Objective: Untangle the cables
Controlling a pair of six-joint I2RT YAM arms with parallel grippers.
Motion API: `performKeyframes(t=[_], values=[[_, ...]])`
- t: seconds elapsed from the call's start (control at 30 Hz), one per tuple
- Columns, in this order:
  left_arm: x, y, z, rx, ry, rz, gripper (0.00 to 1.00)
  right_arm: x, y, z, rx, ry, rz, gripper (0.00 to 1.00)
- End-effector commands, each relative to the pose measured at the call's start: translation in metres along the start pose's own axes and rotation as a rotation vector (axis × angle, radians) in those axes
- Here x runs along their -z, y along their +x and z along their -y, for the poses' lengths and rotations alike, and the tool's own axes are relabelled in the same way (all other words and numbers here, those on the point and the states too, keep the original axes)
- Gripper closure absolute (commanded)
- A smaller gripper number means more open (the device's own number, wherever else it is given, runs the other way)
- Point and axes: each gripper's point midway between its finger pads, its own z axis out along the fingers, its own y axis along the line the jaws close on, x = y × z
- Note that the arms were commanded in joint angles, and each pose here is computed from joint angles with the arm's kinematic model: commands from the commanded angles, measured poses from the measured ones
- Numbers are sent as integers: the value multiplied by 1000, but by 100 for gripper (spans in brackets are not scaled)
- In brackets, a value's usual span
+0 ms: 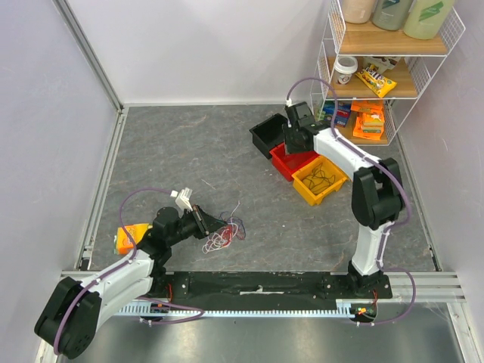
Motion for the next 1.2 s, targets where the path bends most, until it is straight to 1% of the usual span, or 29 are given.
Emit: performKeyframes(t=[0.0,0.13,0.27,0.4,0.47,0.5,0.57,0.63,0.73,0.8,0.83,0.9,1.03,1.1,1.13,1.17], values=[[4,14,-16,-3,-11,-10,84,50,-31,10,3,35,135,55],[5,14,-17,-4,-9,-7,84,63,-33,13,12,43,156,48],[5,15,-17,-5,-9,-9,84,77,-32,7,36,40,177,46],[5,15,-16,-5,-7,-7,83,95,-26,-20,105,14,211,45],[5,14,-16,-3,-8,-6,79,103,-15,-36,139,-15,219,45],[5,14,-16,-4,-7,-5,76,106,-10,-46,147,-42,223,45],[5,14,-16,-3,-7,-7,71,116,6,-82,175,-178,231,45],[5,15,-17,-2,-10,-8,70,128,33,-124,221,-353,226,44],[5,14,-16,-3,-7,-7,71,147,67,-164,257,-519,238,45],[5,15,-17,-4,-9,-7,75,146,81,-161,246,-494,232,45],[5,15,-17,-2,-8,-8,78,143,79,-155,227,-461,243,45],[5,14,-16,-2,-8,-4,81,134,68,-137,185,-336,278,43],[5,15,-17,-1,-9,-12,82,126,25,-118,124,-197,359,43],[5,15,-16,-3,-5,-10,82,109,6,-107,88,-125,362,42],[5,15,-16,-3,-5,-10,82,98,-2,-99,45,-108,337,43],[6,16,-16,-3,-3,-10,82,90,-12,-89,-33,-106,319,44]])
